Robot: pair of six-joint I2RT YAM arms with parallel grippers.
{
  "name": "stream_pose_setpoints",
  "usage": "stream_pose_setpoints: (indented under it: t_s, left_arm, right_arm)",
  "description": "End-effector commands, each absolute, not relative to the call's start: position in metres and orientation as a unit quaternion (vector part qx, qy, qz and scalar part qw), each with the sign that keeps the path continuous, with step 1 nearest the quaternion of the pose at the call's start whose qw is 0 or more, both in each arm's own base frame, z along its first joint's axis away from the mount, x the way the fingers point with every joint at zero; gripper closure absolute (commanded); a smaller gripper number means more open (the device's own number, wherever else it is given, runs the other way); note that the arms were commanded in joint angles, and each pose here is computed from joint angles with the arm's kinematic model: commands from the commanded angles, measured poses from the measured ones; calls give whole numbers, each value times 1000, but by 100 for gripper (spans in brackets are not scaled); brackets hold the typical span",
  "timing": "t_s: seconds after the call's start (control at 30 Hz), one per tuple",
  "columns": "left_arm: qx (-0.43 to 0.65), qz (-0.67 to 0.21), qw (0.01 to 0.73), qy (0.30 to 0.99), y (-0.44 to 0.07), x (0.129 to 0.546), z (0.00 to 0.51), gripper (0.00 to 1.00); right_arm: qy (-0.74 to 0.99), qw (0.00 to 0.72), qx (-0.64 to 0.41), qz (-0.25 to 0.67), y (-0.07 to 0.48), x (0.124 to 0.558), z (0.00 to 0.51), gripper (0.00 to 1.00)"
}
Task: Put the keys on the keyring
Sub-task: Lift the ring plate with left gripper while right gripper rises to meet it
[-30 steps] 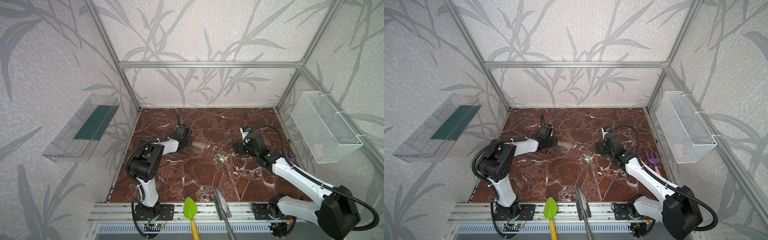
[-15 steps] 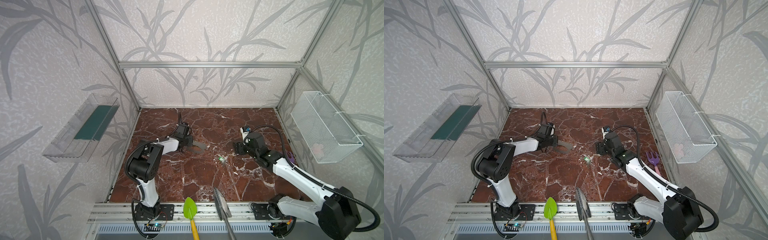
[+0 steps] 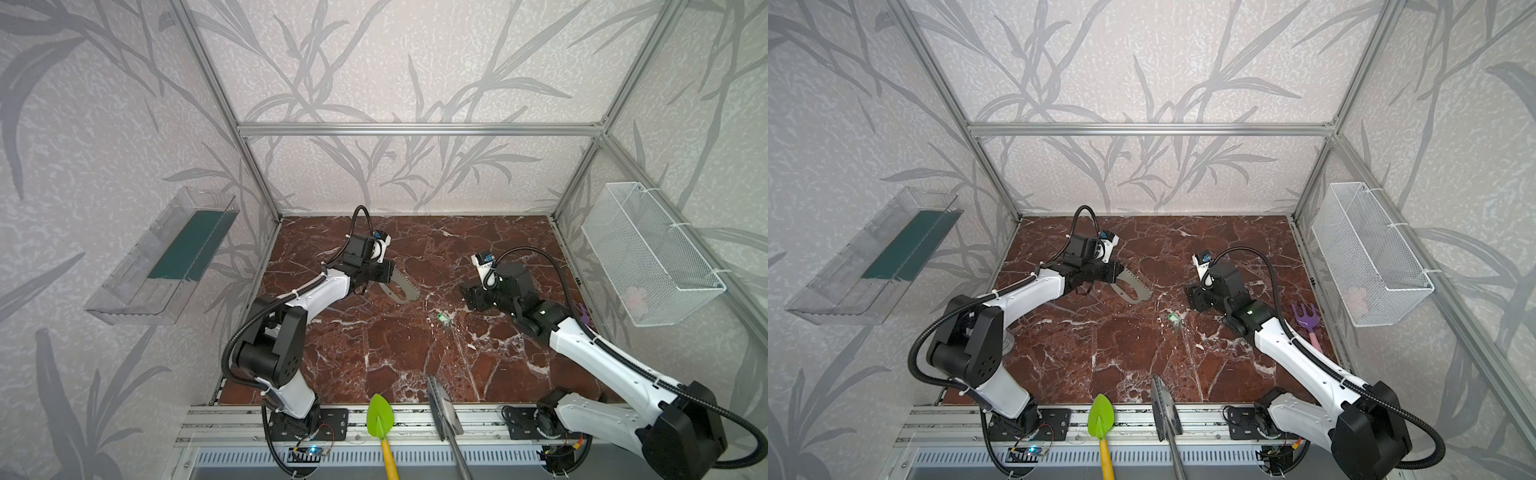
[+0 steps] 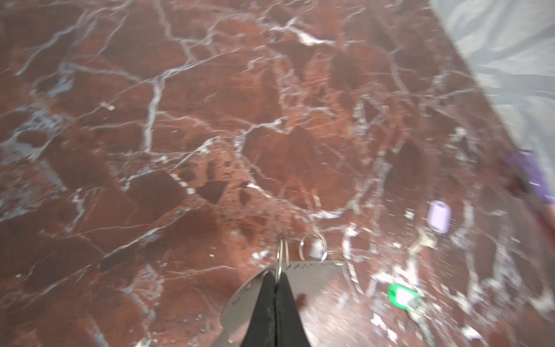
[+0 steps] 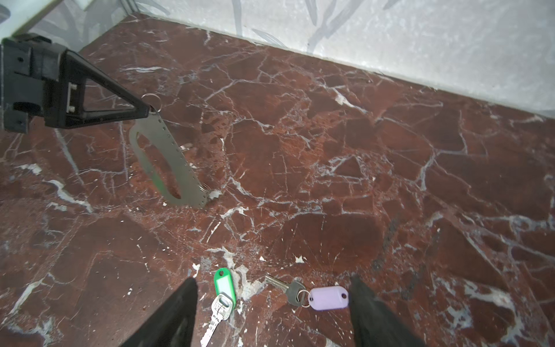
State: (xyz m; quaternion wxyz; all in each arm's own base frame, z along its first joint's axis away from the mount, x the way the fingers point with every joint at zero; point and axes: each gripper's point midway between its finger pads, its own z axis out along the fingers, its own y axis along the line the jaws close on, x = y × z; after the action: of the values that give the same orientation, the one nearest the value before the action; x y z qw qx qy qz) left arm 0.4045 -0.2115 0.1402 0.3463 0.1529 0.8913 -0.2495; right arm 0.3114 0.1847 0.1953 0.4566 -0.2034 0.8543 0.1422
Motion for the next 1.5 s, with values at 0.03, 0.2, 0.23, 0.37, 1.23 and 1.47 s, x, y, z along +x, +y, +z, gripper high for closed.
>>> stream_pose_setpoints:
  t_s: [0.03,0.2,0.23,0.37,1.23,1.47]
  left_arm:
    - [211,-316,377,845,-232,384,201,100]
    - [262,-359,396,804,-243,354,244,100]
    - [273,-366,399,796,-245,347,252,100]
    - [319,-390,396,768,-254,319,272,100]
    - [482,-387,369,694,-293,224,300,100]
    - [492,-386,372,686,-293,216,305,100]
  right_arm:
    - [800,491,-282,200,217,296,240,24]
    - [740,509,-350,267,245,270,271,24]
    - [730,512,-359,276,248,266,275,24]
    - [699,520,-387,303,257,255,291,25]
    - [615,499,-478,379,282,218,315,60]
    - [618,483,-485,387,286,218,308,68]
